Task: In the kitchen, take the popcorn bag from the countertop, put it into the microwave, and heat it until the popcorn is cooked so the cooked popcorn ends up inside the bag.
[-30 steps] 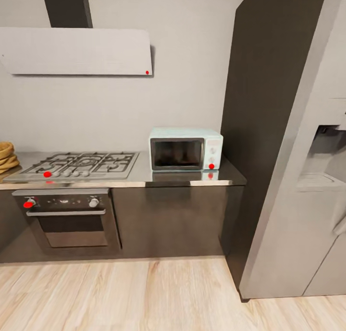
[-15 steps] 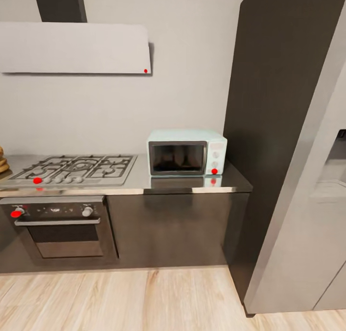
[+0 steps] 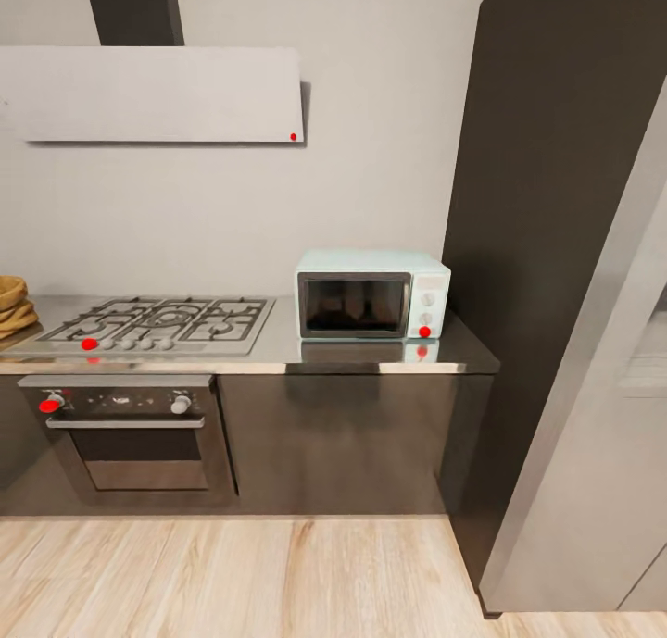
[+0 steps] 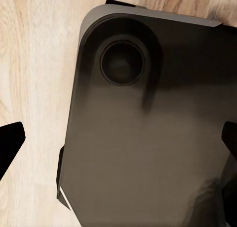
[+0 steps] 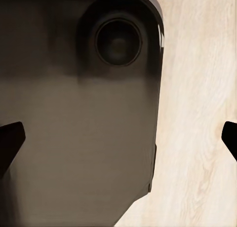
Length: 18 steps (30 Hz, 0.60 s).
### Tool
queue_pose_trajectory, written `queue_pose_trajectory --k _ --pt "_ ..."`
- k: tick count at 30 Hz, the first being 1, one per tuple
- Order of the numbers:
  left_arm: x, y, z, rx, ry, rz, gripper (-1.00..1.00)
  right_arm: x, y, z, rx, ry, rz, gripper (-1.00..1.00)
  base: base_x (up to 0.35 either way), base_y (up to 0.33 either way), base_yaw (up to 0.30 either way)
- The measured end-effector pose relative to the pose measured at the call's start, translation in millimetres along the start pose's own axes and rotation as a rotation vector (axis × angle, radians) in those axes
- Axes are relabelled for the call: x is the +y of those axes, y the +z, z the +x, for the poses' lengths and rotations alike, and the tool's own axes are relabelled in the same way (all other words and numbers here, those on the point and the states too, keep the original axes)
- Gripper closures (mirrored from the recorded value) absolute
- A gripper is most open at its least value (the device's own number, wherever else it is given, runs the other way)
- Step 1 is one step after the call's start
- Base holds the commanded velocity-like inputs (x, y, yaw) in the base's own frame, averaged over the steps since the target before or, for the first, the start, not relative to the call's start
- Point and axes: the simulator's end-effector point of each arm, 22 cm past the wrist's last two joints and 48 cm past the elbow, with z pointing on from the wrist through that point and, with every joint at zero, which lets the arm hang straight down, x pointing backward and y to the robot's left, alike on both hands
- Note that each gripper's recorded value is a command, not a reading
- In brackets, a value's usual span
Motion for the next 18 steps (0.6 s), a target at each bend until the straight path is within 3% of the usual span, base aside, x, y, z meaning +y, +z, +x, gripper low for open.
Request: queue_pose_trajectory --k 9,18 --pt "0.0 0.0 0.1 0.0 -0.001 0.0 -1.0 -0.7 0.0 -0.3 -0.002 -0.002 0.001 -1.0 0.014 -0.009 0.0" --pt "0.7 -0.1 -0.1 -0.001 -0.001 -0.001 -1.0 -1.2 -0.1 -0.3 -0.002 0.0 0.002 -1.0 0.204 -0.142 0.0"
